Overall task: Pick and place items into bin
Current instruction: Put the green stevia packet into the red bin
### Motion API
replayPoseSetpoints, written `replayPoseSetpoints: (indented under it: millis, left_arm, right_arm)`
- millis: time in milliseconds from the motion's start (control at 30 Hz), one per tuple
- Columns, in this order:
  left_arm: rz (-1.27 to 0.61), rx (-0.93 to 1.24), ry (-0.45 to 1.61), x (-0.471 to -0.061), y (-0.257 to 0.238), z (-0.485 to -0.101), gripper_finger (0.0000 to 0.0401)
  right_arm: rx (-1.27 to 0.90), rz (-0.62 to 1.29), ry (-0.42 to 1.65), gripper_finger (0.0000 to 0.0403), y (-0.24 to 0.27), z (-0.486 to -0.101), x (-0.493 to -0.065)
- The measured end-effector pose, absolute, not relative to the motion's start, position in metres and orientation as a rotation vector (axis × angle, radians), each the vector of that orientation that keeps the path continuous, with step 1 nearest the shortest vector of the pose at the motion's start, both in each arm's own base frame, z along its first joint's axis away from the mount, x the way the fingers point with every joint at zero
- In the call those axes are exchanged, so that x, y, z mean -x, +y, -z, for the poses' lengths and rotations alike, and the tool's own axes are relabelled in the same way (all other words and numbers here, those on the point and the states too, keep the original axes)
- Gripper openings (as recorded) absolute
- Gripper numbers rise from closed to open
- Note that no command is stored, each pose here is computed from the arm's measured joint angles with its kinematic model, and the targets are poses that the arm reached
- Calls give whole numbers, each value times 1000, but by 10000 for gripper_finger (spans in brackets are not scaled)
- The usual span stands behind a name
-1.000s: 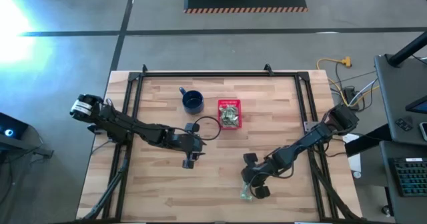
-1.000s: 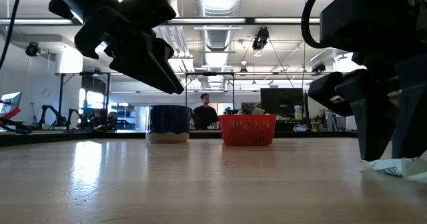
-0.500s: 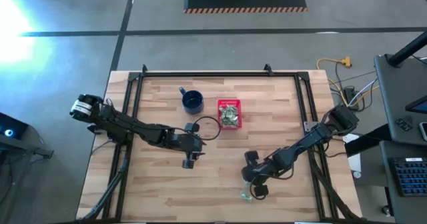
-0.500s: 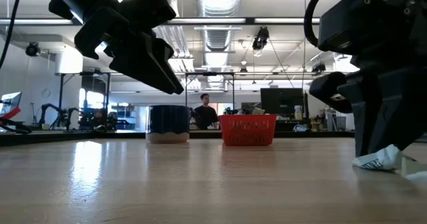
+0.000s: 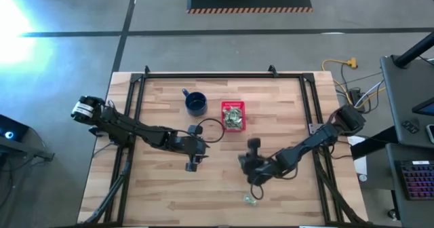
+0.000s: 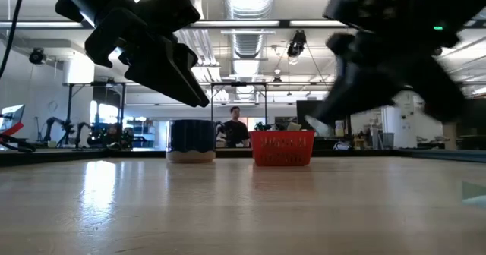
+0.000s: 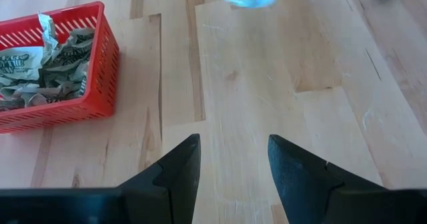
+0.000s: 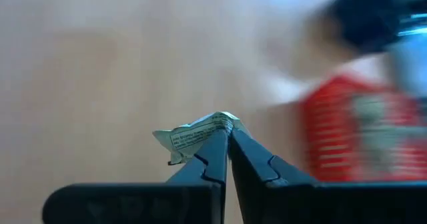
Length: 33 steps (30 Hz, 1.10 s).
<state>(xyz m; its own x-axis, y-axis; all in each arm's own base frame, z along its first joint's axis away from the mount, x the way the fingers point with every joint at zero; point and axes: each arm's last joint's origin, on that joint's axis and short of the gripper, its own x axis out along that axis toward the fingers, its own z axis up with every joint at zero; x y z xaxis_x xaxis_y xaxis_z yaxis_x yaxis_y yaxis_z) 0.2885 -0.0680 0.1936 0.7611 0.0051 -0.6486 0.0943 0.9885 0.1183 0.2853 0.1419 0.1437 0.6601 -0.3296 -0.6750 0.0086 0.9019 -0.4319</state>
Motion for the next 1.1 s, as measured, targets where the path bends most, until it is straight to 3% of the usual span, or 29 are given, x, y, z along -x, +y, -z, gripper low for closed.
replayPoseSetpoints:
  millis: [200,433,800,1100]
  left_arm:
    - [49,-147,702,-289,-68,-194,160]
    - [48,-147,700,-289,-68,-194,160]
    - [49,-147,705,-288,-68,-194,160]
    - [49,-148,707,-288,-68,-193,160]
  right_arm:
    - [580,492,755,9,110,-162,-308]
    - [547,653,823,9,38,-176,-335]
    - [212,571,907,9,-66,-178,-340]
    - [66,407,932,18,-81,-174,-336]
